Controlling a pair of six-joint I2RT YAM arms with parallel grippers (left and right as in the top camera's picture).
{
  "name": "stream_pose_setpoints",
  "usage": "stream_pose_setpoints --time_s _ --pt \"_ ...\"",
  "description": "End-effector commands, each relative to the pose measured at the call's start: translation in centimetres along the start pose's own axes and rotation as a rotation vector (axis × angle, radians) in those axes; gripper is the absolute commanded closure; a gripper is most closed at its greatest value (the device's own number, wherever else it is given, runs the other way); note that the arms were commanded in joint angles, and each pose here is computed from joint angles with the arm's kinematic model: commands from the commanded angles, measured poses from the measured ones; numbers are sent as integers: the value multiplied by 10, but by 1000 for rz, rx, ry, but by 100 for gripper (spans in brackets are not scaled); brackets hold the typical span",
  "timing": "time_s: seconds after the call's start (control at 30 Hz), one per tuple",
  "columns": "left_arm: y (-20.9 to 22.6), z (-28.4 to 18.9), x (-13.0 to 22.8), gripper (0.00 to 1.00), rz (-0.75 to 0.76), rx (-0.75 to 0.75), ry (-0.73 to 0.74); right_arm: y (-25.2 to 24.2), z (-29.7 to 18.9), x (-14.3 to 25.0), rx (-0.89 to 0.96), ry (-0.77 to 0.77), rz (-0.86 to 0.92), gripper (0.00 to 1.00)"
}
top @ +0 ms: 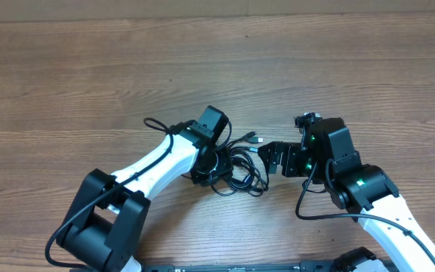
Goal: Untangle cables
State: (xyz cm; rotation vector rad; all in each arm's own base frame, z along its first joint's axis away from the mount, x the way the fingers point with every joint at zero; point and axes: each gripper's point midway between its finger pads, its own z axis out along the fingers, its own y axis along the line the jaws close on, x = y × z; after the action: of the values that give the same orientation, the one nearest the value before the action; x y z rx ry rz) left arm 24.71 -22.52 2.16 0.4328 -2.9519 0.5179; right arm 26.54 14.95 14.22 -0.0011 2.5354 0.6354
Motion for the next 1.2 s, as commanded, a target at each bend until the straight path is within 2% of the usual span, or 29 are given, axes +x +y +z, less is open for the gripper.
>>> stream_pose_setpoints --time_s 0.0,0.3,0.43,0.47,0.53,0.63,0.7,0.8,0.87,0.93,0.97,1.0,1.07,1.17 --pt "-1 2 0 72 -15 -17 -50 4 -6 -11 -4 -35 10 0" --pt "0 11 5 68 3 -26 -67 4 -6 -11 -5 -35 18 0" --pt "5 13 5 92 -1 -38 -67 5 -6 -10 -8 -33 21 0" --pt "6 13 4 96 -2 -40 -72 5 -6 -10 -12 -30 22 0" --pt "7 12 -1 96 -3 -42 -90 7 -6 -8 -23 -21 22 0" --pt "6 3 -14 96 -1 -25 -107 10 -6 4 -49 35 48 0" --pt "4 -8 -24 96 -21 -14 -115 17 -7 14 -86 90 127 0" --pt "-1 -31 -42 96 -66 10 -139 53 -18 38 -291 246 181 0" --pt "-14 -42 -47 96 -91 78 -118 67 -25 48 -376 313 190 0" --pt "-24 -49 -48 96 -153 138 -86 64 -22 47 -361 308 192 18" --pt "-31 -54 -49 96 -224 176 -63 52 -14 44 -284 290 228 30" --pt "-33 -56 -49 96 -259 190 -53 47 -11 45 -251 292 269 30" --pt "-38 -60 -49 96 -352 226 -22 22 5 47 -83 299 519 29" --pt "-52 -63 -43 96 -340 291 32 7 25 46 3 289 667 29"
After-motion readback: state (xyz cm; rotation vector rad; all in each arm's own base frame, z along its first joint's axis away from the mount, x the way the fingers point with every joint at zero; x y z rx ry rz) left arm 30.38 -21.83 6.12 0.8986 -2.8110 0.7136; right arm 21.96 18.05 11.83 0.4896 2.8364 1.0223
